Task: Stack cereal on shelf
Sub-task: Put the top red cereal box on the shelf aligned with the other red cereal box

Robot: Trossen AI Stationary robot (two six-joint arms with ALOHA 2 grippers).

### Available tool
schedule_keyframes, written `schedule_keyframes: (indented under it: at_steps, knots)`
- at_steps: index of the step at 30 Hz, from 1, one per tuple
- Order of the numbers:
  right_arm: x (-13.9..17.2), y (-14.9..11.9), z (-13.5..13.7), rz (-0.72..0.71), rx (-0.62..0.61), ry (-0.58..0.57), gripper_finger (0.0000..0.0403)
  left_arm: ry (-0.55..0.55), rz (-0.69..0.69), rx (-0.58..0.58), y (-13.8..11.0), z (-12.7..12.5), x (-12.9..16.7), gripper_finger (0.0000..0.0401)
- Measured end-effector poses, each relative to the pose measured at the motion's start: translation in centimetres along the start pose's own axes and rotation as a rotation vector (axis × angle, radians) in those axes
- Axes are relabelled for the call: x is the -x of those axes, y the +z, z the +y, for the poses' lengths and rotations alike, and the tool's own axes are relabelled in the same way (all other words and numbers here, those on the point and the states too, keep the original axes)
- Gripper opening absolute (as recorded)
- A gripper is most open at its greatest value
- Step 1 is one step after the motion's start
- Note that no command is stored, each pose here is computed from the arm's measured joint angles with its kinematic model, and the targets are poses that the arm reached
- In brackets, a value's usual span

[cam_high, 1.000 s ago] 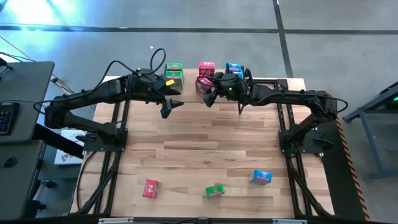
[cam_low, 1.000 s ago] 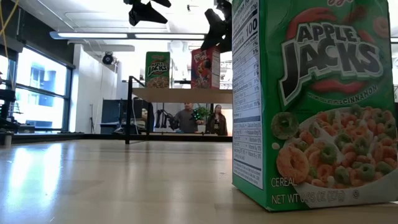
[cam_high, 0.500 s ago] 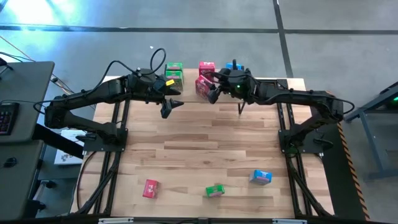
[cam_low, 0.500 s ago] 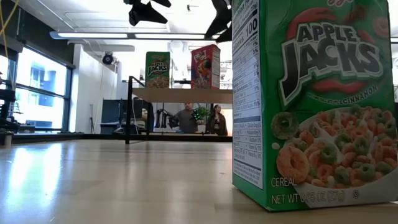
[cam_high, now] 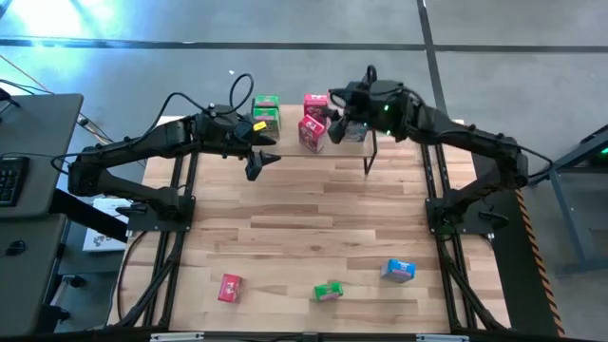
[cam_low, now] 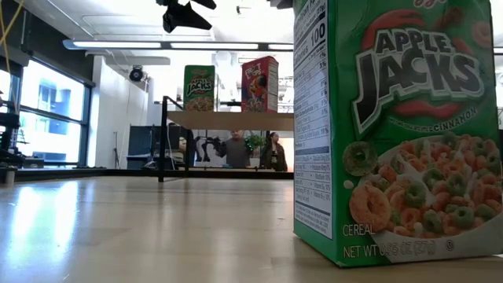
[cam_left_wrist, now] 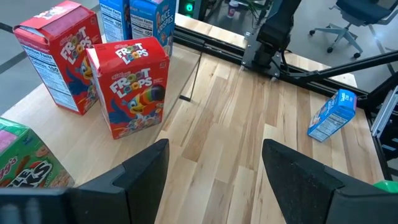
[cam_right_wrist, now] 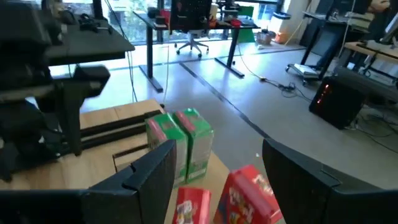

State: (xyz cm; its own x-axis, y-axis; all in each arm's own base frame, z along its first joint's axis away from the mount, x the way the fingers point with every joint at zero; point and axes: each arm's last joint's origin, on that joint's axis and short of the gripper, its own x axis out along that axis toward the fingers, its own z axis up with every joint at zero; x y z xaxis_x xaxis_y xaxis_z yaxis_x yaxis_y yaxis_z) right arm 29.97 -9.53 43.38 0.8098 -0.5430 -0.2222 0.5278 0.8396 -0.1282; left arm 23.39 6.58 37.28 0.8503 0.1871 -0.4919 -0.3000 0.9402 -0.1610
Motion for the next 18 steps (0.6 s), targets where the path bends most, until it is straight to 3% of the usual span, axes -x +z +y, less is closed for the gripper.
schedule_keyframes:
  at_steps: [9,18]
  knots:
    - [0.9,3.4,-1.8,0.083,0.003,0.107,0.0232,-0.001,0.000,0.000,0.0,0.0,0.0,0.0248]
    - [0.0,3.7,-2.0,0.216,-0.050,0.103,0.0232,-0.001,0.000,0.000,0.0,0.0,0.0,0.0248]
